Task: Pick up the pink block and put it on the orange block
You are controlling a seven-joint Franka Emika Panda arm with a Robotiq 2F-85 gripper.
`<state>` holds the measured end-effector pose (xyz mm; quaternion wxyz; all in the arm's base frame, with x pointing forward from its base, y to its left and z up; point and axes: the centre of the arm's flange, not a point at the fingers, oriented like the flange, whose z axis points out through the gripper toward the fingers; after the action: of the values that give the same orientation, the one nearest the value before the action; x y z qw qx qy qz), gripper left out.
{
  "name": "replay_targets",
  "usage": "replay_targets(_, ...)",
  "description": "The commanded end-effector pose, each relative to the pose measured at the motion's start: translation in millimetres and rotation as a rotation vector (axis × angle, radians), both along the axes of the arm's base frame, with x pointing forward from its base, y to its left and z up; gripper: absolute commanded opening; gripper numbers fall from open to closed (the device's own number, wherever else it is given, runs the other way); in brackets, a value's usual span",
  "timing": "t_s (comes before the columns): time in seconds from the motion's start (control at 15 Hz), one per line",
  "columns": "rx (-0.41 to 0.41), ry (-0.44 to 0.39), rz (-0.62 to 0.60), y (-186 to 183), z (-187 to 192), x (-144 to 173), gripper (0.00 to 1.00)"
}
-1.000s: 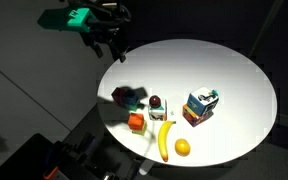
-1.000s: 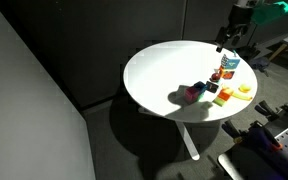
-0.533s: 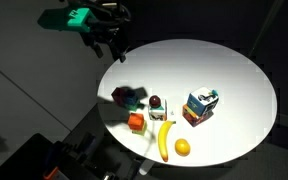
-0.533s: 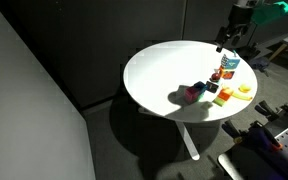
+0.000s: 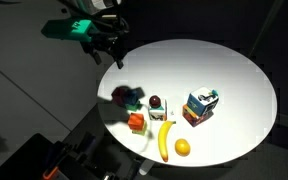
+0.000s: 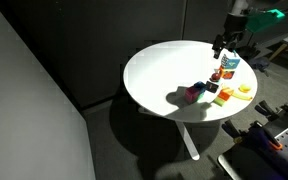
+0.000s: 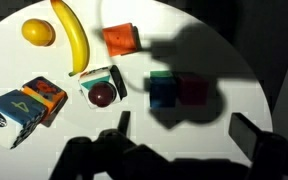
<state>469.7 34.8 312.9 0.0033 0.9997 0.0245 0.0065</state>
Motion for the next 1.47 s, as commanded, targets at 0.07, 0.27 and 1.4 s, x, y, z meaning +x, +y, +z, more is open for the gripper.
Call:
replay_targets(0.07,0.003,0.008,0.03,17,-26,12,1.0)
replay_targets(0.27,-0.001,0.007,0.059,31,-48,14,1.0)
replay_targets(1.4,-0.014,-0.004,0.095,85,-147,54,1.0)
